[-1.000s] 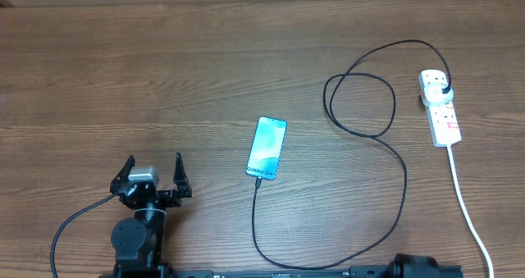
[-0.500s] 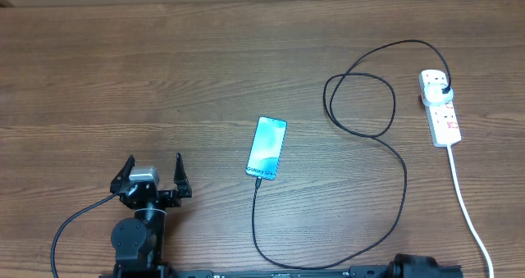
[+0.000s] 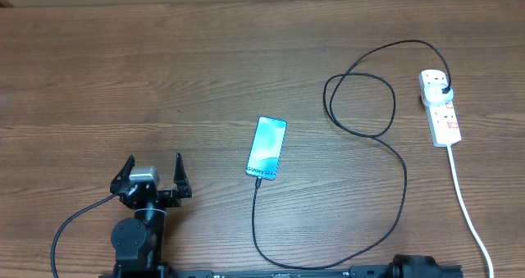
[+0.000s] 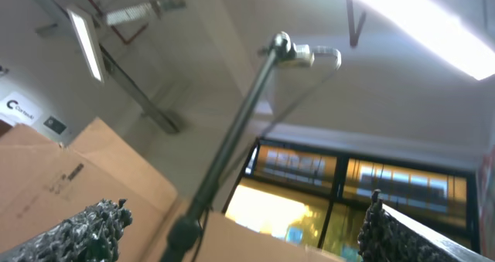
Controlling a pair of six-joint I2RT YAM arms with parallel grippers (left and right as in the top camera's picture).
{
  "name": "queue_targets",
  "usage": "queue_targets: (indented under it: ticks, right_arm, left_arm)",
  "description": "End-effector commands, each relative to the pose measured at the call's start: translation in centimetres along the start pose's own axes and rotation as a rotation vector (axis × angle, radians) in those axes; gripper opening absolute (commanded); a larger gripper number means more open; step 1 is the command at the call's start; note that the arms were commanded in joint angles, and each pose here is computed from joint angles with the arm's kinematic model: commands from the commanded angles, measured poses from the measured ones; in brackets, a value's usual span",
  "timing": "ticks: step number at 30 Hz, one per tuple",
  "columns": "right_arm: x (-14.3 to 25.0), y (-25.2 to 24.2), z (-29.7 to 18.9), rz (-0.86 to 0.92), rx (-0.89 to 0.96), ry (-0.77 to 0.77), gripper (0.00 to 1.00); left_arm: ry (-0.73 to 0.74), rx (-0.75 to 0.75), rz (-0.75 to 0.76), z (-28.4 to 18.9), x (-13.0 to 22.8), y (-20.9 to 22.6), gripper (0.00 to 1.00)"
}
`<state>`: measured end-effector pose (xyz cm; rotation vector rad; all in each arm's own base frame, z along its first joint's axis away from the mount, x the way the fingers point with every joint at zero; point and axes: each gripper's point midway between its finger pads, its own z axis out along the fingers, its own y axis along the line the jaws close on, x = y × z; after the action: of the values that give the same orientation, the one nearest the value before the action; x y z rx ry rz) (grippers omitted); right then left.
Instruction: Plug charger to phone and switch on socket
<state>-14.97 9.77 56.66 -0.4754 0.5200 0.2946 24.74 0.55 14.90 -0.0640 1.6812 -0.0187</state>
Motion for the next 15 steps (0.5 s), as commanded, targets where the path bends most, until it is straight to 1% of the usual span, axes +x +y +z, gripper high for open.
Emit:
queue_targets:
  ticks: [1, 5, 6, 9, 12, 13, 15]
  right_arm:
    - [5.2, -1.9, 0.6, 0.071, 0.040, 0.112, 1.00]
    - [12.9, -4.0, 1.1, 0.155, 0.075, 0.249, 1.00]
    - [14.2, -4.3, 1.1, 0.167, 0.079, 0.269, 1.00]
    - [20.4, -5.4, 0.6, 0.224, 0.102, 0.361, 1.00]
    - [26.0, -6.6, -0.5, 0.270, 0.156, 0.446, 1.00]
    - [29.6, -7.4, -1.6, 0.295, 0.201, 0.500, 1.00]
    - [32.9, -7.9, -2.9, 0.315, 0.242, 0.550, 1.00]
  left_arm:
    - [0.008, 0.010, 0.016, 0.1, 0.3, -0.2, 1.00]
    - [0.008, 0.010, 0.016, 0.1, 0.3, -0.2, 1.00]
    - [0.008, 0.009, 0.016, 0.1, 0.3, -0.2, 0.99]
    - [0.008, 0.010, 0.016, 0.1, 0.3, -0.2, 1.00]
    - [0.008, 0.010, 0.016, 0.1, 0.3, -0.2, 0.99]
    - [0.008, 0.010, 0.016, 0.1, 0.3, -0.2, 1.00]
    - [0.008, 0.010, 0.016, 0.1, 0.3, -0.2, 1.00]
